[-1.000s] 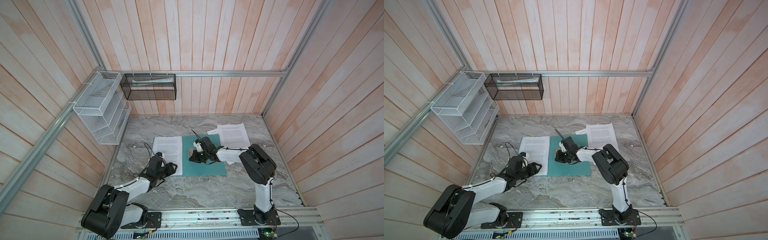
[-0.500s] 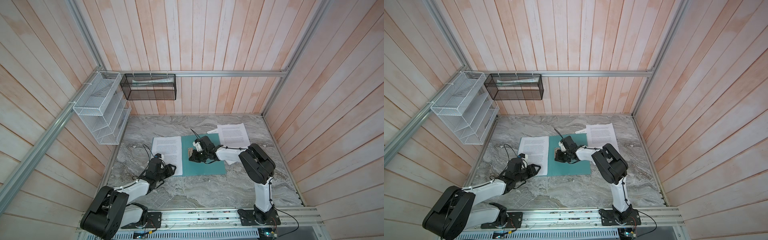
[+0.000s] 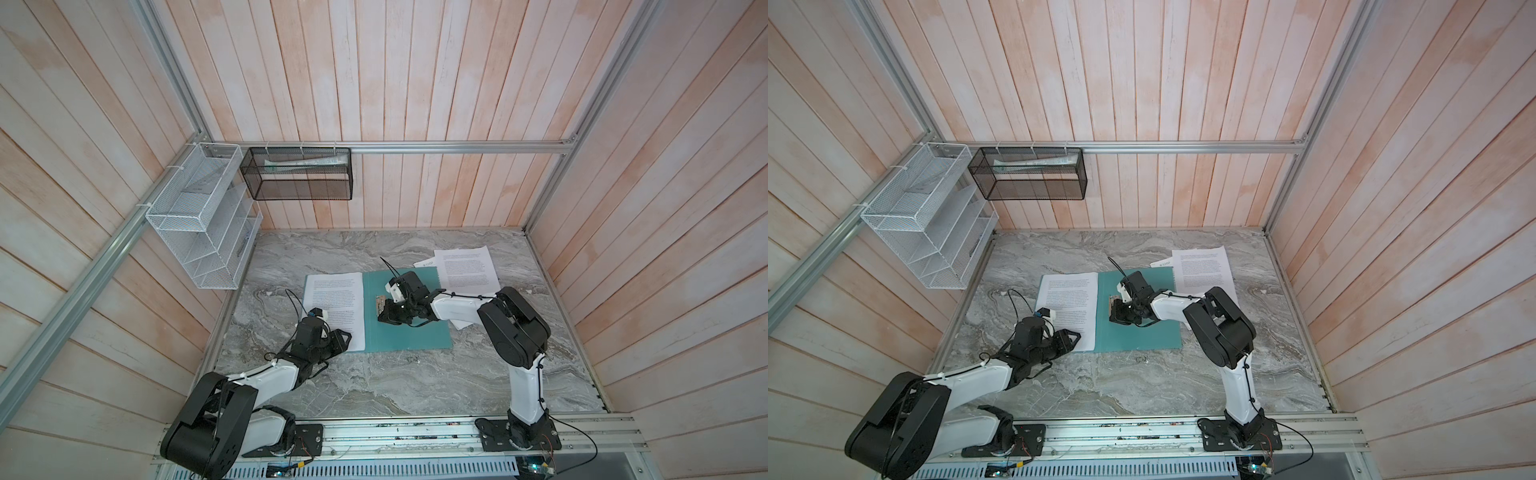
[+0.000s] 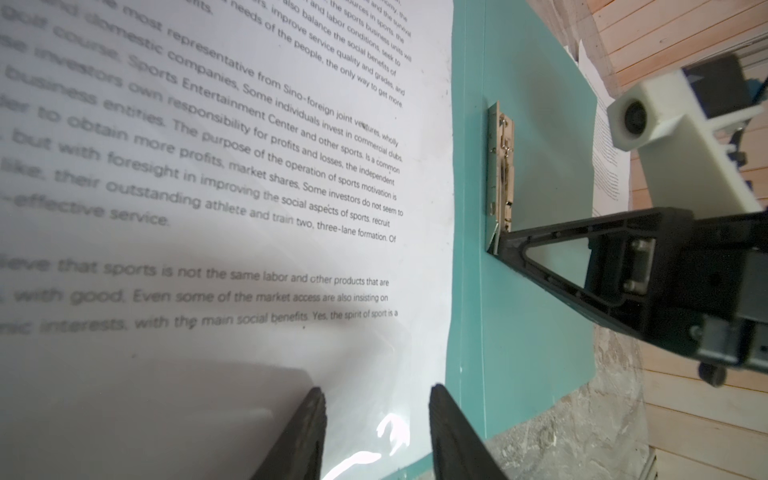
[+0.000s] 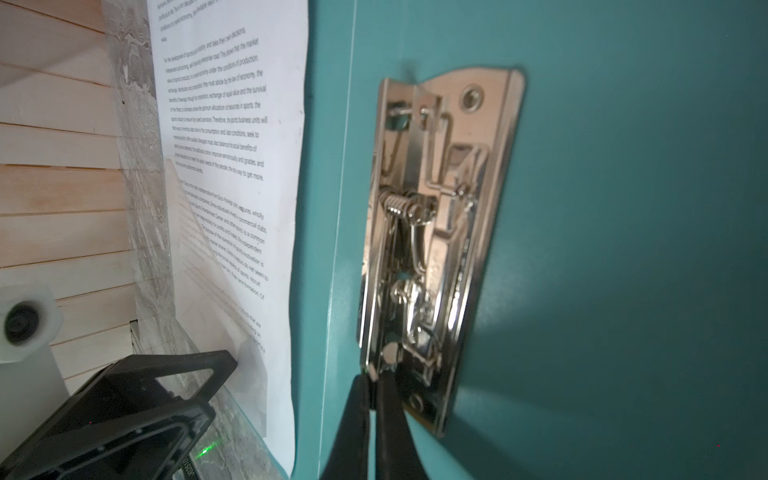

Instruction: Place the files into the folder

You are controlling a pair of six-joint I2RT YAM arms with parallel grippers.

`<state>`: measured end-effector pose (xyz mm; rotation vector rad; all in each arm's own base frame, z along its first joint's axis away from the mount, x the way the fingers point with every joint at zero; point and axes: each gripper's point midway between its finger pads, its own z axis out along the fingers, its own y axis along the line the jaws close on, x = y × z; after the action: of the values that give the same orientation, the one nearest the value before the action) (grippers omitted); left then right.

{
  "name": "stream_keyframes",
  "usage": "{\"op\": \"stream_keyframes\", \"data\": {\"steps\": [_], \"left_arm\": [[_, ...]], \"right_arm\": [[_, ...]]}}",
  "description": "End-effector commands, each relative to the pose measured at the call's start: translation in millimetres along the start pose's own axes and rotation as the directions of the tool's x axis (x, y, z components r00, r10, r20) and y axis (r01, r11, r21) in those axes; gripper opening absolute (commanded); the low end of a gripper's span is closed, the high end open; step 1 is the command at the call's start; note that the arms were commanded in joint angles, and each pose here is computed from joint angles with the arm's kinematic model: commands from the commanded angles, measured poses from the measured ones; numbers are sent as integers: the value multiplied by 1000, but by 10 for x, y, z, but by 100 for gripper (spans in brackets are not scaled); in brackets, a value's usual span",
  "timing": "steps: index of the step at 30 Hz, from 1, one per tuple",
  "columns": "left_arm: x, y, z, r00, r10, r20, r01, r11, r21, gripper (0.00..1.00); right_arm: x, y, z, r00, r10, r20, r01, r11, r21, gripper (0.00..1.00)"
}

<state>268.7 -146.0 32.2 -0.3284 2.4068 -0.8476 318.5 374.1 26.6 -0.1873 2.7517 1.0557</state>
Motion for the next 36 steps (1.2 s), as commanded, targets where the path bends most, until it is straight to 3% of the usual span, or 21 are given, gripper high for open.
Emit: {"op": "stream_keyframes", "data": {"steps": [1,7,13,24,31,36], "left_arm": [[156,168,-3,999,-25,-36,23,998,-56,43],[169,206,8,998,-36,-43,33,997,-76,41],[171,232,7,998,-45,-41,41,995,-91,41],[180,261,17,997,-56,-47,50,993,-108,41],[203,329,69,995,-73,-70,62,987,-147,41],[198,381,67,994,-88,-64,76,981,-179,41]], "right_arm": [[339,-537,127,993,63,-97,-44,980,192,0],[433,-770,112,991,85,-104,-52,956,288,0],[530,-1103,58,988,101,-113,-43,900,435,0],[431,-1230,-44,994,42,-97,14,855,518,0],[444,-892,49,990,58,-128,-10,936,352,0],[452,-976,85,988,70,-135,-12,922,388,0]]}}
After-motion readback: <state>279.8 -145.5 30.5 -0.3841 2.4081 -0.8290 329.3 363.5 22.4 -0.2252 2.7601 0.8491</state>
